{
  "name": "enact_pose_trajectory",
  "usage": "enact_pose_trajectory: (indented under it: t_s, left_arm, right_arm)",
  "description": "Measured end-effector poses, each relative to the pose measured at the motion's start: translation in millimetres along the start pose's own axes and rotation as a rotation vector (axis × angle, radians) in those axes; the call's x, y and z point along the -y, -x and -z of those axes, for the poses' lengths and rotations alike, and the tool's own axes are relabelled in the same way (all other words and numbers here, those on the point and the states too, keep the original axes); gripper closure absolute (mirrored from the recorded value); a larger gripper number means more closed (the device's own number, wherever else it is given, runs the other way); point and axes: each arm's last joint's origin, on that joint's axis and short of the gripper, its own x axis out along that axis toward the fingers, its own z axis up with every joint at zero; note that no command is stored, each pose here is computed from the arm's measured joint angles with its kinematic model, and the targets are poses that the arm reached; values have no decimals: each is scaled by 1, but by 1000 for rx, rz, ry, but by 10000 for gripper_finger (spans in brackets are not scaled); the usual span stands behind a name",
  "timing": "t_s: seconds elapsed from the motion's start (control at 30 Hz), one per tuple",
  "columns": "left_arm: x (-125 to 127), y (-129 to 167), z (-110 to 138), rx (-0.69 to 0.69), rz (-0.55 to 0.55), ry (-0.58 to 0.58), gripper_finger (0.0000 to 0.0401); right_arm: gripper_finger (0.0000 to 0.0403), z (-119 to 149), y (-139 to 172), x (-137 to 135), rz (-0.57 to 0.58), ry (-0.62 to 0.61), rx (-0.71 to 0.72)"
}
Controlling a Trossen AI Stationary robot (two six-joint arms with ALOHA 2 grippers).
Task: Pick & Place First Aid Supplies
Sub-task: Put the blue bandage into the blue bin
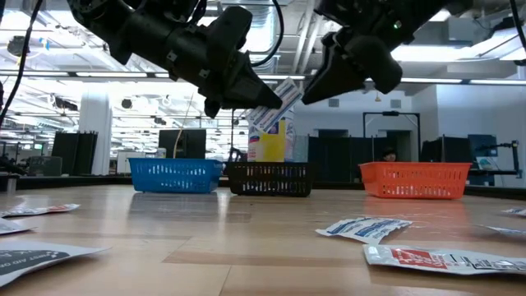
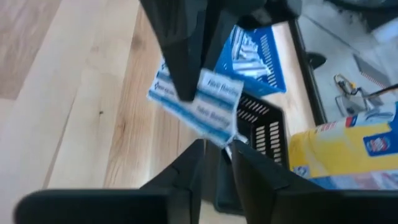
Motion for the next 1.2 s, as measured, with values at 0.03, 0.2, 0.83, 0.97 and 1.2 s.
enact_pose_trajectory:
  t_s: [0.03, 0.2, 0.83, 0.97, 1.2]
  left_arm:
    - [0, 0, 0, 1, -10, -1, 394]
    - [-3, 0, 0, 16, -101, -4, 391]
    - [-42, 36, -3, -78, -850, -234, 391]
    - [-46, 44, -5, -95, -861, -210, 389]
    - [-59, 38, 3, -187, -851, -217, 390]
  right_arm:
    - [320, 1, 0, 0, 0, -6, -8]
    - [302, 8, -1, 0, -11, -4, -71]
    - [300, 14, 0, -1, -24, -14, -124]
    - [300, 14, 0, -1, -25, -15, -124]
    - [301, 13, 0, -3, -94, -43, -115]
